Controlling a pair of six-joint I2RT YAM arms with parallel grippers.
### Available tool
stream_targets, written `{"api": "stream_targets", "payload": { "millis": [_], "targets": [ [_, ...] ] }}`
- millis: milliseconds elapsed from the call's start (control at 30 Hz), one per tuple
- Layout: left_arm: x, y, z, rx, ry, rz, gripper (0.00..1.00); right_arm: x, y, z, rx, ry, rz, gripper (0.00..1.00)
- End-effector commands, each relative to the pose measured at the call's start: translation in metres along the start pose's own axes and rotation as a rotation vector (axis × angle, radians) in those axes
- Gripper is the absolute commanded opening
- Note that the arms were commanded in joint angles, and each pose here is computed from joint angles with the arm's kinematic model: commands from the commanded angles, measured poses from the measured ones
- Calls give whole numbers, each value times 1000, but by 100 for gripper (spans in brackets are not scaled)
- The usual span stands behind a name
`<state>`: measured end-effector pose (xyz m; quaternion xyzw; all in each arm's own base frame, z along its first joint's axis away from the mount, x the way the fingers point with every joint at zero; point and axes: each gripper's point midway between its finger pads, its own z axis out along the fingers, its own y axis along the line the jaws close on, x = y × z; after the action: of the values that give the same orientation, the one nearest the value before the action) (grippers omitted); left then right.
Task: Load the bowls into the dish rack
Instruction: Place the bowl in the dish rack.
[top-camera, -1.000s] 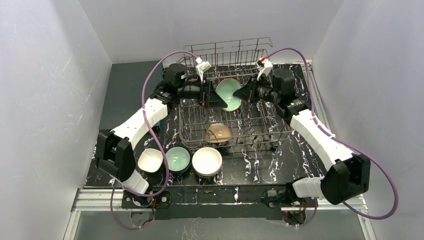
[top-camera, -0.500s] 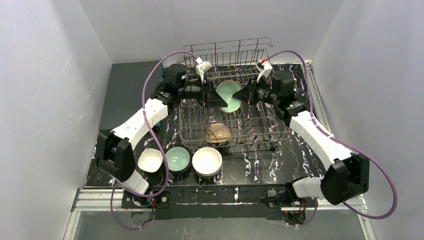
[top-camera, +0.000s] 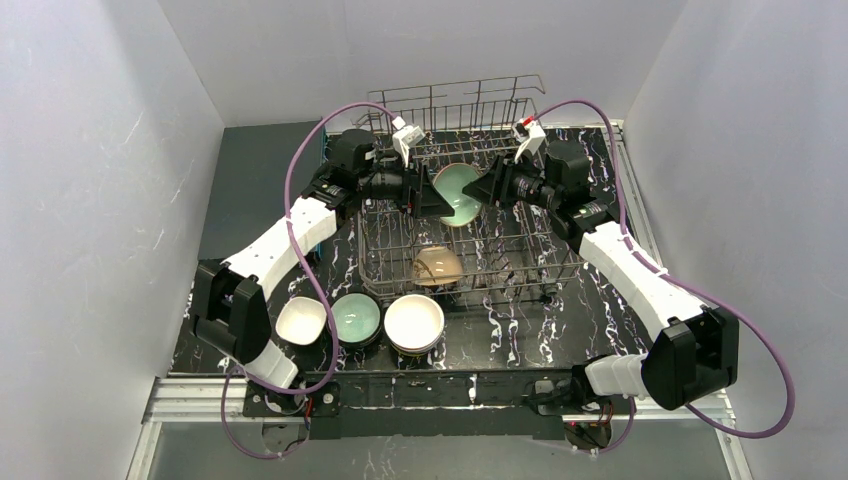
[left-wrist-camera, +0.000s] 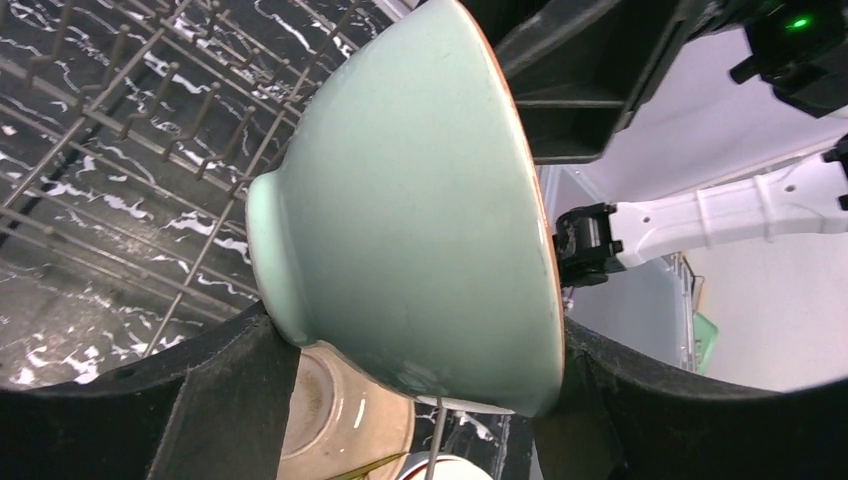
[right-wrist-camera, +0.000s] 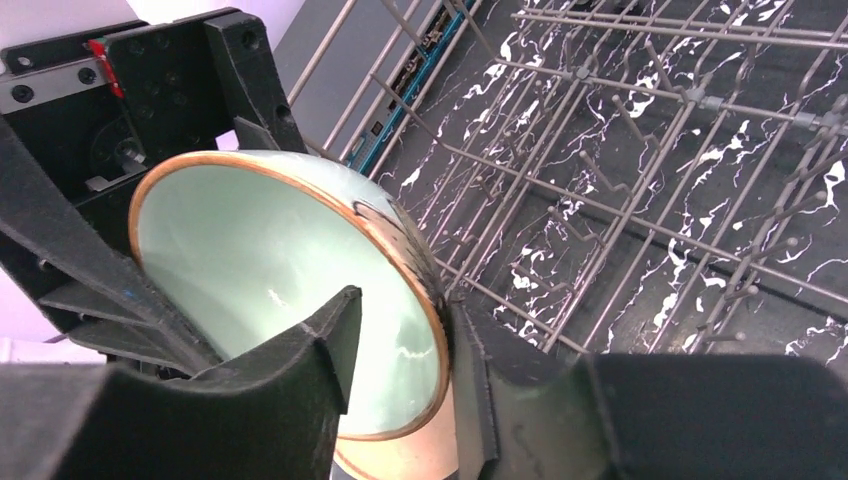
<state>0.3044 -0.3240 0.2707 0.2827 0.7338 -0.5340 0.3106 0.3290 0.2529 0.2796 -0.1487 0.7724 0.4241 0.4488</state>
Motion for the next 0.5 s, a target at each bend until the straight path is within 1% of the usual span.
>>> {"api": "stream_targets", "payload": {
  "millis": [0,167,267,333,467],
  "targets": [
    [-17,-5,-13,-48,-47,104,0,-26,17,-7,-47,-85,-60,48],
    [-19,7,-21,-117,-67,166,0,-20,11,-8,-16,-66,-61,60],
    [-21,16,-28,-178,-79,219,0,-17,6,-11,9,-59,-66,70],
    [-23,22,-31,-207,-78,270,0,-9,3,-13,27,-28,-50,74],
    [-25,30,-35,-236,-76,304,0,1,-2,-14,49,-1,-35,77]
  ]
}}
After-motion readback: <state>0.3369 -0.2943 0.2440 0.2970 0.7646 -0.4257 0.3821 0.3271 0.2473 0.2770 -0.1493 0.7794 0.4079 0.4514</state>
